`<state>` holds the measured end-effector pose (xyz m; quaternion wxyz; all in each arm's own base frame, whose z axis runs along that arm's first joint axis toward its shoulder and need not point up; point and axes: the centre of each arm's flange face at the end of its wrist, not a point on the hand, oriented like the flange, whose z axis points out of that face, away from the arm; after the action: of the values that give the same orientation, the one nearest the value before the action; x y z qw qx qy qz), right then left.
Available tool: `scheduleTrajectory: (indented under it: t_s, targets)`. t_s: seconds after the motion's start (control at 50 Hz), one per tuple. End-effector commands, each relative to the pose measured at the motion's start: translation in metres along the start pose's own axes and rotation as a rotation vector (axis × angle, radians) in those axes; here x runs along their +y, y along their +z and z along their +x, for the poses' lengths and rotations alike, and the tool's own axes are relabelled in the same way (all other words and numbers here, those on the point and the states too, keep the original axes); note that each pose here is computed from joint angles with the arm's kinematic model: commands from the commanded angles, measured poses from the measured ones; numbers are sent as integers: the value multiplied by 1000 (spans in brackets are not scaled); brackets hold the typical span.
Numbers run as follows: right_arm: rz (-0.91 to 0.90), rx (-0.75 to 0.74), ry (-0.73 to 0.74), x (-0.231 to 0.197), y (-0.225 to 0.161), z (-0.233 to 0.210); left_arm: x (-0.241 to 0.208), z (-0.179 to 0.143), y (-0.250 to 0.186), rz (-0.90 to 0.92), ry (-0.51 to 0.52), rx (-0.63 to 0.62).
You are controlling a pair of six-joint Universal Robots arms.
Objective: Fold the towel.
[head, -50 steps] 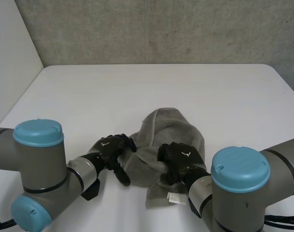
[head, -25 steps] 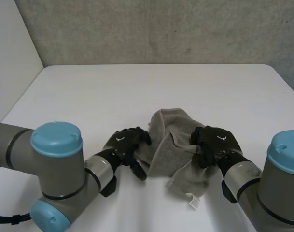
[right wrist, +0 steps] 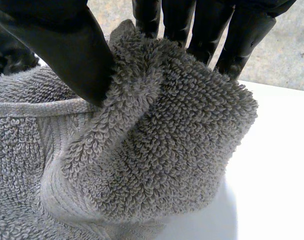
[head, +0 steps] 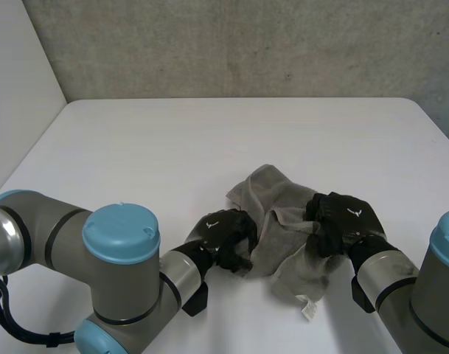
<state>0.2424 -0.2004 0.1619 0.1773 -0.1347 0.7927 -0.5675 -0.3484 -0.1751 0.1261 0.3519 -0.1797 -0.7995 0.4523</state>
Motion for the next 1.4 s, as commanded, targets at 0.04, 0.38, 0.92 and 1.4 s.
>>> scheduleTrajectory:
  t_s: [0.04, 0.38, 0.92, 1.4]
  targets:
    - [42, -6, -5, -8, 0, -2, 0, -1, 6, 5, -46, -4]
    - [306, -245, -165, -82, 13, -32, -102, -22, 13, 284, -49, -31]
    - [615, -545, -680, -131, 64, -66, -205, -66, -24, 502, 226, -221]
    - [114, -301, -658, -60, 56, -27, -121, -88, -16, 276, 429, -213]
